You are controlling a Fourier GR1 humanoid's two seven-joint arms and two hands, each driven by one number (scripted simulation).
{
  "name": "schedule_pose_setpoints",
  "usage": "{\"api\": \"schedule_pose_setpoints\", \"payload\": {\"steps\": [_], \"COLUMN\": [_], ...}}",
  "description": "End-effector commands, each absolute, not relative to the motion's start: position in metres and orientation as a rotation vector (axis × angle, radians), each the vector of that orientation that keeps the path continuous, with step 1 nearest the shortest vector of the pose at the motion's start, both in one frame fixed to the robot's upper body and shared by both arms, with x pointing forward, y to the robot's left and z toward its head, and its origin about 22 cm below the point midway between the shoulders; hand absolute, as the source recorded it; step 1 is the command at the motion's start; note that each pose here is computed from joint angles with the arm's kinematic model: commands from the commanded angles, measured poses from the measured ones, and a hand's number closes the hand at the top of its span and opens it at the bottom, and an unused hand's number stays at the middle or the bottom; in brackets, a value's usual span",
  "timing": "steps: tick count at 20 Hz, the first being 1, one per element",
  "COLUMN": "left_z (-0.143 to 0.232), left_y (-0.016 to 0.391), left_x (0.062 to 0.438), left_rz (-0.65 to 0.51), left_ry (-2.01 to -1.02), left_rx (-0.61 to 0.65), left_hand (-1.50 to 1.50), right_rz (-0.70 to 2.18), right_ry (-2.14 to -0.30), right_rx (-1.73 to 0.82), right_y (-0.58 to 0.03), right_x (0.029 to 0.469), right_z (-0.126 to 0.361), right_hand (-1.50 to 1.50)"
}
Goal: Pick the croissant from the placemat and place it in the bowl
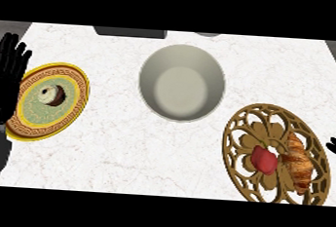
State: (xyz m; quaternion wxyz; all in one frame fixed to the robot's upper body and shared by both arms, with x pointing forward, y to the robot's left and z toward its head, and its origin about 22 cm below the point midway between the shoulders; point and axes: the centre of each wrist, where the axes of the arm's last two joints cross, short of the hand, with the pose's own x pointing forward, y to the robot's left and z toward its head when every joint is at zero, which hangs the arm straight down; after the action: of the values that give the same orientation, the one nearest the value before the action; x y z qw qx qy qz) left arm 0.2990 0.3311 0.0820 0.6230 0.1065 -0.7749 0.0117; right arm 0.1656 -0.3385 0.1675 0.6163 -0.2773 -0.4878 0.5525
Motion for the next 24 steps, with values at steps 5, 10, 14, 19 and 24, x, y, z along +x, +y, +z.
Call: {"api": "schedule_pose_setpoints", "payload": {"steps": [5, 10, 14, 19, 24], "left_z": [0.085, 0.087, 0.09, 0.084, 0.056], "left_y": [0.333, 0.313, 0.332, 0.337, 0.341], "left_x": [0.294, 0.295, 0.298, 0.293, 0.273], "left_rz": [0.033, 0.036, 0.037, 0.037, 0.051], "left_ry": [-1.785, -1.775, -1.788, -1.789, -1.783], "left_rx": [0.251, 0.25, 0.235, 0.254, 0.24], "left_hand": [0.0, 0.0, 0.0, 0.0, 0.0], "right_rz": [1.253, 1.238, 1.246, 1.291, 1.29], "right_ry": [-1.077, -1.096, -1.128, -1.16, -1.112], "right_rx": [-0.656, -0.661, -0.623, -0.617, -0.617], "right_y": [-0.348, -0.344, -0.371, -0.36, -0.352], "right_x": [0.179, 0.194, 0.202, 0.218, 0.201], "right_z": [0.124, 0.091, 0.097, 0.083, 0.084], "right_hand": [-1.5, -1.5, -1.5, -1.5, -1.5]}}
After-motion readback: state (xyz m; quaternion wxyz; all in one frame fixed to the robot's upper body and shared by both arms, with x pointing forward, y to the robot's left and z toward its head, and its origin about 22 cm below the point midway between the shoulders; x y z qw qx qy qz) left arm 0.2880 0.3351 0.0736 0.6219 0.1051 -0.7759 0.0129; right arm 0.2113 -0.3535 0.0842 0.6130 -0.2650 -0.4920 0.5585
